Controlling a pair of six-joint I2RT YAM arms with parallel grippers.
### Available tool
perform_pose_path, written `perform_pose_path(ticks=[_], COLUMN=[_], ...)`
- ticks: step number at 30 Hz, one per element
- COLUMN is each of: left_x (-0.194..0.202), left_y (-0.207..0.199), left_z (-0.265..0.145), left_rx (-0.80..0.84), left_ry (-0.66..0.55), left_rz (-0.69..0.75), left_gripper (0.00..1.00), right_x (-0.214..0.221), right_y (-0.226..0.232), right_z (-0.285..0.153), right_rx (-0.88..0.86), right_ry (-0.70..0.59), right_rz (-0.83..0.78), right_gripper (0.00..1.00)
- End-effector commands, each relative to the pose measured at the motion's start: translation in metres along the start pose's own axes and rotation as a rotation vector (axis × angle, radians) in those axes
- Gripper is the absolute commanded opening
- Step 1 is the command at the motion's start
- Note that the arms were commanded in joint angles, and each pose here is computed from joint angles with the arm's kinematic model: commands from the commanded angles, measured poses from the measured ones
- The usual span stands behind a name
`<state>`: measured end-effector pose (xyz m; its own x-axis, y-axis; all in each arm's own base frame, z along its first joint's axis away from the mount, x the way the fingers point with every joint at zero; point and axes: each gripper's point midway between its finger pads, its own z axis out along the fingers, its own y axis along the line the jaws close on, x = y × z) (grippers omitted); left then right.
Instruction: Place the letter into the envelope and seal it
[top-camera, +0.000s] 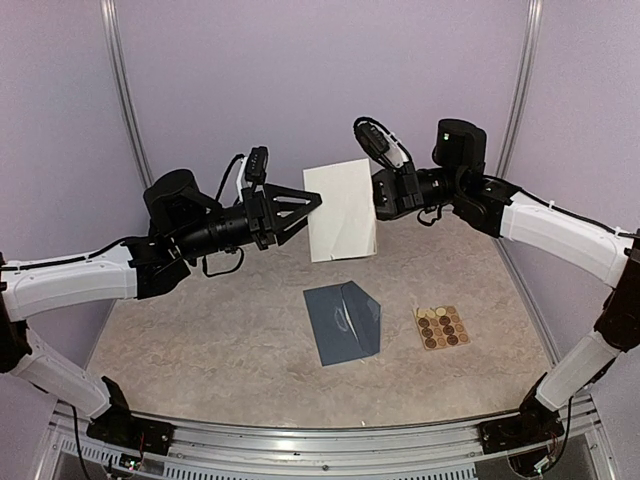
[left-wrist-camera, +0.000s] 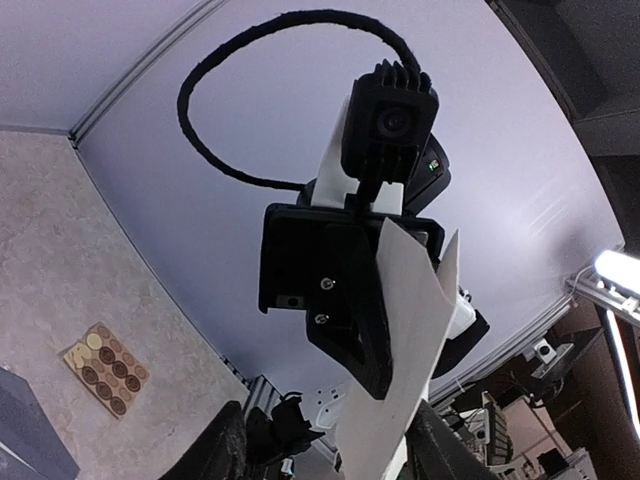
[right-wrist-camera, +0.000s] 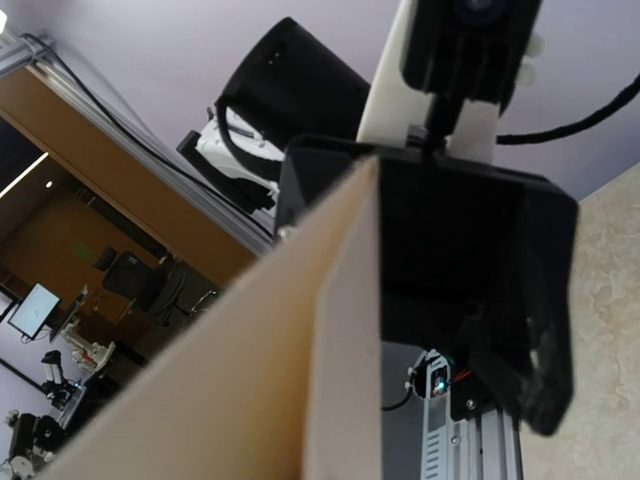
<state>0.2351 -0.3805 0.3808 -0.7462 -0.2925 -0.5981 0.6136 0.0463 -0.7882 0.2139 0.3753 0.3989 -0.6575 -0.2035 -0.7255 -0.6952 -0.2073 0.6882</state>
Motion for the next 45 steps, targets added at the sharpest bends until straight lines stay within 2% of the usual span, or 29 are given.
perform_pose_path(ticks=[1, 7, 10, 12, 15, 19, 23, 27, 34, 39, 43, 45], left_x=[-0.007, -0.006, -0.006, -0.006, -0.006, -0.005, -0.005, -0.006, -0.006, -0.005, -0.005, -0.003], left_y=[-0.023, -0.024, -0.023, -0.021, -0.02, -0.018, -0.018, -0.018, -0.016, -0.015, -0.014, -0.013], left_z=[0.001, -0.003, -0.006, -0.008, -0.01, -0.01, -0.009, -0.008, -0.005, -0.003, -0.003, -0.002], left_rx=[0.076, 0.075, 0.068, 0.058, 0.048, 0.039, 0.035, 0.03, 0.024, 0.025, 0.02, 0.016], left_ry=[-0.013, -0.017, -0.026, -0.032, -0.038, -0.034, -0.027, -0.024, -0.02, -0.015, -0.011, -0.004], left_rz=[0.039, 0.034, 0.033, 0.031, 0.033, 0.034, 0.039, 0.044, 0.048, 0.047, 0.05, 0.05], left_gripper=[0.41, 0.11, 0.0, 0.0, 0.0, 0.0, 0.0, 0.0, 0.0, 0.0, 0.0, 0.0], right_x=[-0.005, -0.01, -0.016, -0.022, -0.031, -0.039, -0.043, -0.04, -0.039, -0.038, -0.037, -0.038], right_y=[0.009, -0.001, -0.008, -0.011, -0.012, 0.0, 0.017, 0.017, 0.013, -0.007, -0.011, -0.011], right_z=[0.003, 0.002, -0.006, -0.015, -0.03, -0.042, -0.044, -0.042, -0.04, -0.037, -0.033, -0.032], right_rx=[-0.021, 0.016, 0.055, 0.081, 0.113, 0.099, 0.046, 0.026, 0.028, 0.089, 0.097, 0.092], right_ry=[0.0, -0.025, -0.061, -0.091, -0.151, -0.208, -0.224, -0.208, -0.188, -0.177, -0.169, -0.167], right_rz=[-0.038, -0.025, -0.016, -0.012, -0.017, -0.04, -0.082, -0.076, -0.069, -0.012, -0.005, -0.005], right_gripper=[0.0, 0.0, 0.0, 0.13, 0.39, 0.63, 0.79, 0.83, 0.82, 0.48, 0.25, 0.1])
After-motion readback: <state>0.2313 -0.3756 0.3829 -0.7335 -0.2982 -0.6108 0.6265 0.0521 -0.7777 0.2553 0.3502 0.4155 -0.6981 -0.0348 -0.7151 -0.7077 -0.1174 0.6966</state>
